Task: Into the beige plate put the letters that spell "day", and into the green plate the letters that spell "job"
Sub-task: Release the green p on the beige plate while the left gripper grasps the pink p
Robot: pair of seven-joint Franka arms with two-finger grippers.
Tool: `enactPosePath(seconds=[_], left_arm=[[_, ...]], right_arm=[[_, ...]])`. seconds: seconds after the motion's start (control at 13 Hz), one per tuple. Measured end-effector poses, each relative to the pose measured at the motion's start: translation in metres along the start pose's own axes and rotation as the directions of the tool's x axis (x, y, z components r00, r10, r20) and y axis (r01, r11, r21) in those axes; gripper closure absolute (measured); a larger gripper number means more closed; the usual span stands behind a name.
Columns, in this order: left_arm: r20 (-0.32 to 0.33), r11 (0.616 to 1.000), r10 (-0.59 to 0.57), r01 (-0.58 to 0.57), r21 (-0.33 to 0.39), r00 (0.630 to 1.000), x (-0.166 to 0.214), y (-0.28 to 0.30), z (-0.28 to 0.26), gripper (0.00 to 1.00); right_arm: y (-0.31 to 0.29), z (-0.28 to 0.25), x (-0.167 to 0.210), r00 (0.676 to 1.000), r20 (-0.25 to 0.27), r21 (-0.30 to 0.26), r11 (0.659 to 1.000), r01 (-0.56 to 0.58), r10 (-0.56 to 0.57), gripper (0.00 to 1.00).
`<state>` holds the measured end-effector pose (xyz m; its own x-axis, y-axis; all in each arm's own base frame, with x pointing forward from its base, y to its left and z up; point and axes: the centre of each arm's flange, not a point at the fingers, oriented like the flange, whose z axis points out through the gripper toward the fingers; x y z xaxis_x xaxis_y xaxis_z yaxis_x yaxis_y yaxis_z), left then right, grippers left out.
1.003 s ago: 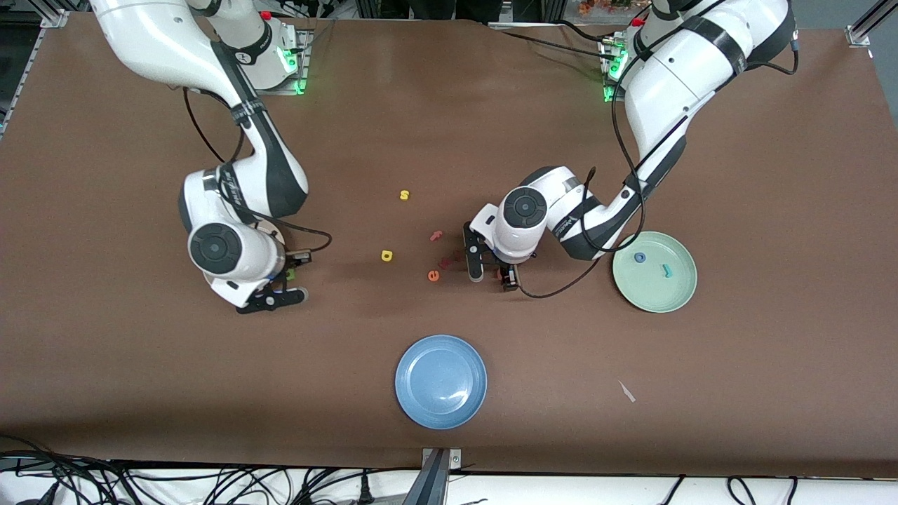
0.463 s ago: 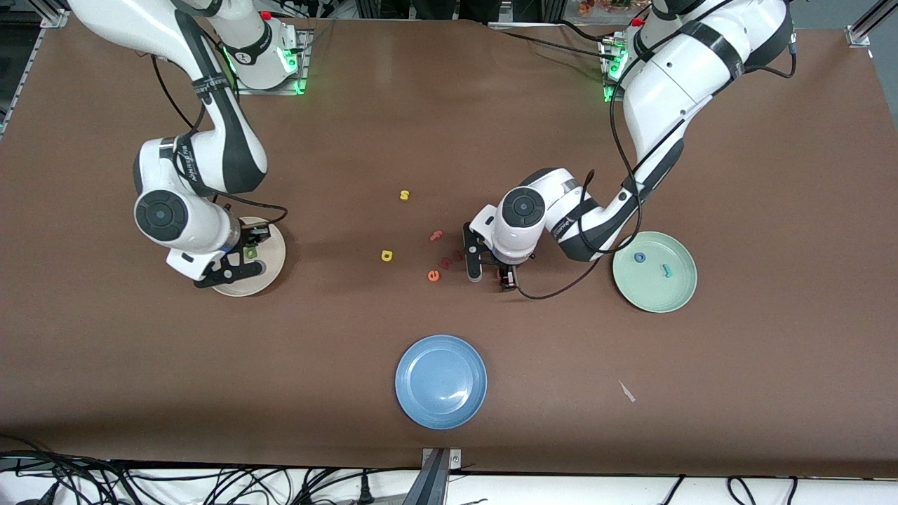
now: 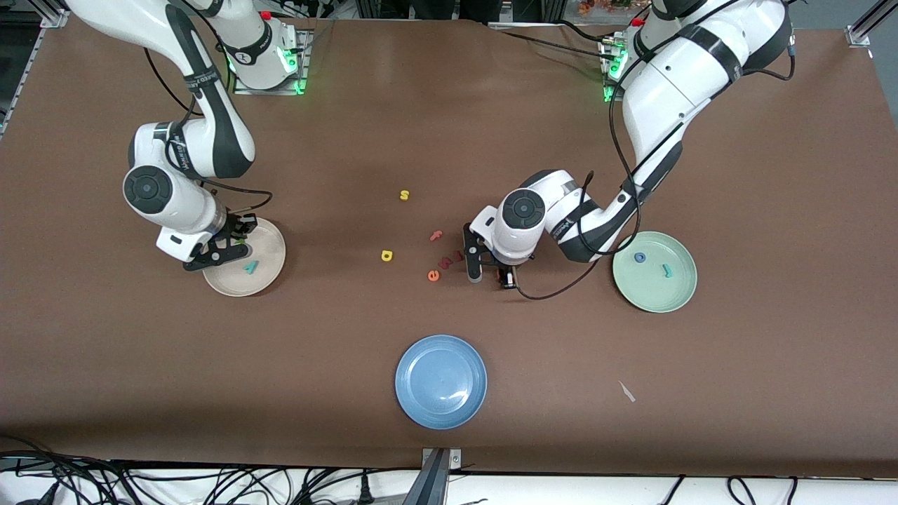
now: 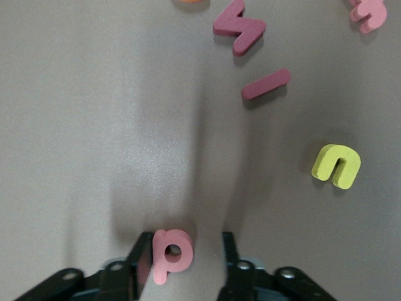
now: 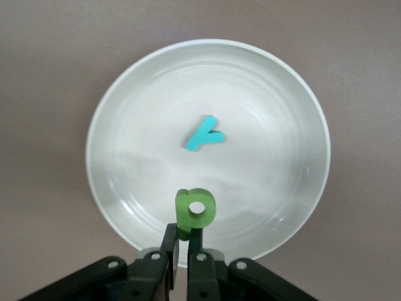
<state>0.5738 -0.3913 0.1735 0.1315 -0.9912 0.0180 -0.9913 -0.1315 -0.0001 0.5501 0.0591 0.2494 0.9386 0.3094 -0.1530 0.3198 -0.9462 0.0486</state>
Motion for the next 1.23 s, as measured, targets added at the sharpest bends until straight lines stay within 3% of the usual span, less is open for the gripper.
enactPosePath(seconds=[0.08, 0.54, 0.69, 1.16, 1.23], left_arm=[[-0.001, 1.000, 0.000, 0.000, 0.002, 1.000, 0.000, -0.001, -0.001, 0.74], [-0.002, 1.000, 0.000, 0.000, 0.002, 1.000, 0.000, -0.001, -0.001, 0.75], [-0.003, 1.000, -0.001, 0.001, 0.004, 1.000, 0.000, -0.002, -0.002, 0.75], [0.017, 0.999, -0.033, 0.033, 0.019, 0.999, -0.002, -0.011, -0.022, 0.75], [0.028, 0.998, -0.056, 0.056, 0.019, 0.998, -0.002, -0.011, -0.030, 0.75]], right_arm=[[0.002, 0.004, -0.001, 1.000, -0.008, -0.002, 1.000, 0.003, -0.003, 0.91], [0.000, 0.036, 0.000, 1.000, 0.000, -0.009, 1.000, 0.007, -0.007, 0.90], [-0.001, 0.040, 0.001, 1.000, -0.002, 0.017, 1.000, -0.021, 0.021, 0.73], [-0.020, 0.024, 0.010, 0.995, -0.031, 0.045, 0.994, -0.096, 0.098, 0.04], [-0.034, 0.022, 0.012, 0.992, -0.032, 0.052, 0.991, -0.120, 0.121, 0.00]])
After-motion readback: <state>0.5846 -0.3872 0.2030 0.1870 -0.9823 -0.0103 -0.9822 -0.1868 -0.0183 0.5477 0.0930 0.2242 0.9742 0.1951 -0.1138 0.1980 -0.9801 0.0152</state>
